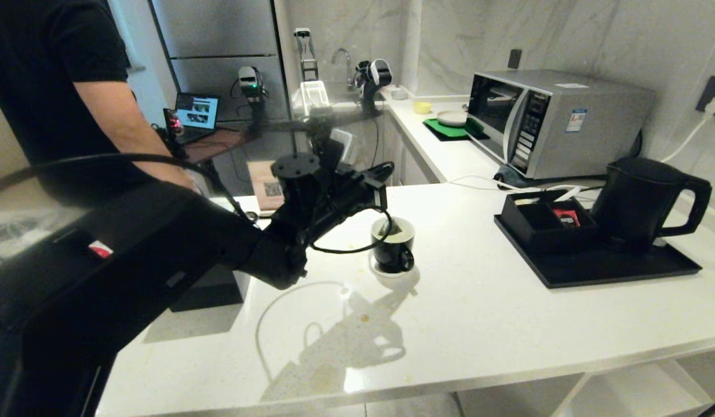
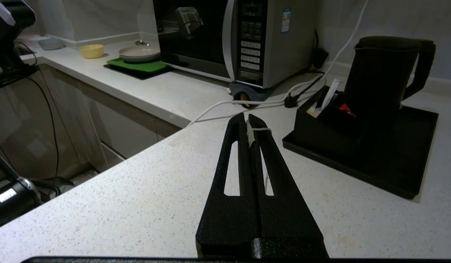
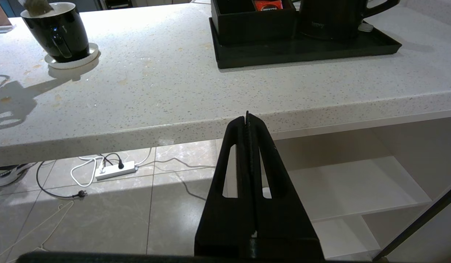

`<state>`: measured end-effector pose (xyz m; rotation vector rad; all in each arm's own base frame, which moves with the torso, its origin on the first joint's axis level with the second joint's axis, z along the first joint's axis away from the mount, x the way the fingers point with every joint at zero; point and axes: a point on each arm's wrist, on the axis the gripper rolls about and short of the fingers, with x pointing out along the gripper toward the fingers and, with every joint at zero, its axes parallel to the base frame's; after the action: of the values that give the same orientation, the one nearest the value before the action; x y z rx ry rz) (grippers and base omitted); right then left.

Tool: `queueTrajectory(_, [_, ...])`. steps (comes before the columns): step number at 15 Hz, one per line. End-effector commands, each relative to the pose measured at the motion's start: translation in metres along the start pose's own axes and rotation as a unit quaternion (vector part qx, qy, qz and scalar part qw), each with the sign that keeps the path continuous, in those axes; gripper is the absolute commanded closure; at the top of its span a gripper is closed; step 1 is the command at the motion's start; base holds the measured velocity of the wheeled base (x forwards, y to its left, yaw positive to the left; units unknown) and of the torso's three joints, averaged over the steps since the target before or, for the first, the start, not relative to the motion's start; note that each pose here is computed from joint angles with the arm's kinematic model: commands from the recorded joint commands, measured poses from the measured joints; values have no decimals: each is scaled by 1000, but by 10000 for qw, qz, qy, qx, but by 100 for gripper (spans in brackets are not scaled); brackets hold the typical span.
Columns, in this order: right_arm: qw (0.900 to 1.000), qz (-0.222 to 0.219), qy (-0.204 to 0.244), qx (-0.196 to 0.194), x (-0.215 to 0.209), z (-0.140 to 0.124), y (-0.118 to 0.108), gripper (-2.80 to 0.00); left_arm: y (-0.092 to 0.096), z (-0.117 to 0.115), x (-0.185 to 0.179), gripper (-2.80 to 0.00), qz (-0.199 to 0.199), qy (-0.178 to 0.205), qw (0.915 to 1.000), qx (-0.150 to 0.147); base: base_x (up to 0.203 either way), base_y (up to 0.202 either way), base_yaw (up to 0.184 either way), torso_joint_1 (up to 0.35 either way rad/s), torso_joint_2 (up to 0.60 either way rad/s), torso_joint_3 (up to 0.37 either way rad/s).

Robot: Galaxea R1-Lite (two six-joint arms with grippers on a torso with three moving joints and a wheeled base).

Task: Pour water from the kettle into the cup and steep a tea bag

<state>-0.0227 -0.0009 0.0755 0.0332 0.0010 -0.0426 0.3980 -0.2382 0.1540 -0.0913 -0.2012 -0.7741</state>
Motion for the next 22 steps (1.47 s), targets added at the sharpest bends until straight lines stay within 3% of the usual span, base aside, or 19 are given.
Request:
queueTrajectory(1, [10000, -2, -1, 3, 0, 0, 0, 0, 0, 7, -1, 0, -4, -92, 10000, 22, 0, 0, 0, 0, 0, 0])
queueTrajectory(22, [10000, -2, -1, 3, 0, 0, 0, 0, 2, 14, -4, 0, 45, -75, 10000, 25, 0, 0, 0, 0, 0, 0])
